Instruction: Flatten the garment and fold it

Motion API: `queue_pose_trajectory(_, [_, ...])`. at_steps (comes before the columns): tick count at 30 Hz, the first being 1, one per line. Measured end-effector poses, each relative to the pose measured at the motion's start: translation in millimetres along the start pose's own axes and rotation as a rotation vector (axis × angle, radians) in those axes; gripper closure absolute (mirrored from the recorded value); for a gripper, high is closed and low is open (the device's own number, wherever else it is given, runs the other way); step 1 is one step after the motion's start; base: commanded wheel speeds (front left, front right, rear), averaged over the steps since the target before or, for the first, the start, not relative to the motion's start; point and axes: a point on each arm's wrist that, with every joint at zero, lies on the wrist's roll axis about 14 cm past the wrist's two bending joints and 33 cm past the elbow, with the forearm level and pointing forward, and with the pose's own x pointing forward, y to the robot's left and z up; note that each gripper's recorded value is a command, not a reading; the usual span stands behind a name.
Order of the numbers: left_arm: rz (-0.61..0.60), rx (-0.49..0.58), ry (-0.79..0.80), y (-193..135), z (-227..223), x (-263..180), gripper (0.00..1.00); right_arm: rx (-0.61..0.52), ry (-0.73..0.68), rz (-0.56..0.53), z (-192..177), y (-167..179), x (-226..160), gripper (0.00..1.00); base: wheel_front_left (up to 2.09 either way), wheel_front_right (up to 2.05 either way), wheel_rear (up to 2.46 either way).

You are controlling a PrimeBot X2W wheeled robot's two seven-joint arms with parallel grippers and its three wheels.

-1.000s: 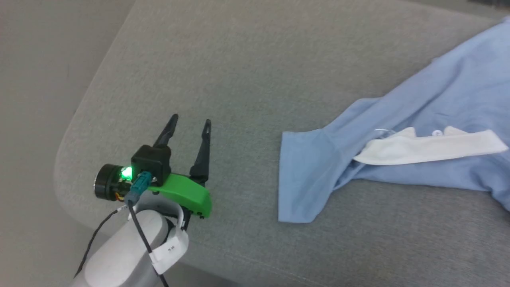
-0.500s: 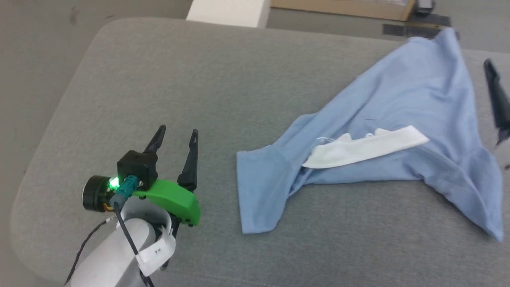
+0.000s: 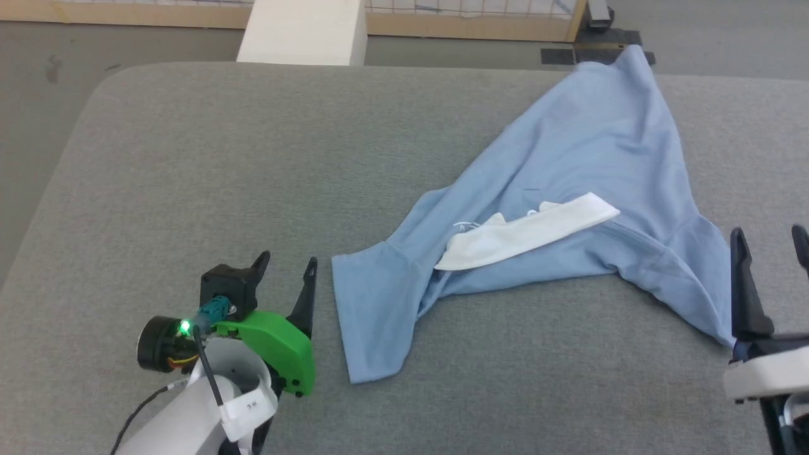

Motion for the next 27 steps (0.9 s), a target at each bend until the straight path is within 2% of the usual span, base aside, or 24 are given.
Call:
queue_pose_trajectory(5, [-0.029, 0.013, 0.056, -4, -11, 8, 0.00, 0.022, 0.014, -0.049, -6, -1, -13, 0.00, 0.00, 0.00, 0.00])
queue_pose_trajectory(12, [-0.171, 0.062, 0.197, -25, -23, 33, 0.00, -0.003, 0.065, -0.093, -20, -12, -16, 0.00, 0.00, 0.00, 0.00])
queue_pose_trajectory(19, [-0.249, 0.144, 0.512, -25, -60, 56, 0.00, -0.023, 0.130, -0.118, -40, -21, -16, 0.00, 0.00, 0.00, 0.00])
queue_pose_trajectory(20, [-0.242, 0.193, 0.647, -15, -81, 60, 0.00, -0.029, 0.155, -0.130, -49, -24, -16, 0.00, 0.00, 0.00, 0.00])
queue_pose_trajectory(23, [-0.240, 0.215, 0.718, -10, -94, 65, 0.00, -0.032, 0.172, -0.138, -55, -26, -15, 0.00, 0.00, 0.00, 0.00])
queue_pose_trajectory(24, [-0.264, 0.209, 0.748, -13, -101, 73, 0.86, -0.035, 0.194, -0.146, -63, -27, -14, 0.00, 0.00, 0.00, 0.00])
queue_pose_trajectory(25, [-0.283, 0.197, 0.745, -14, -102, 77, 1.00, -0.039, 0.212, -0.152, -69, -28, -16, 0.00, 0.00, 0.00, 0.00])
queue_pose_trajectory(27, [-0.278, 0.182, 0.710, -15, -96, 81, 1.00, -0.043, 0.217, -0.153, -70, -29, -16, 0.00, 0.00, 0.00, 0.00])
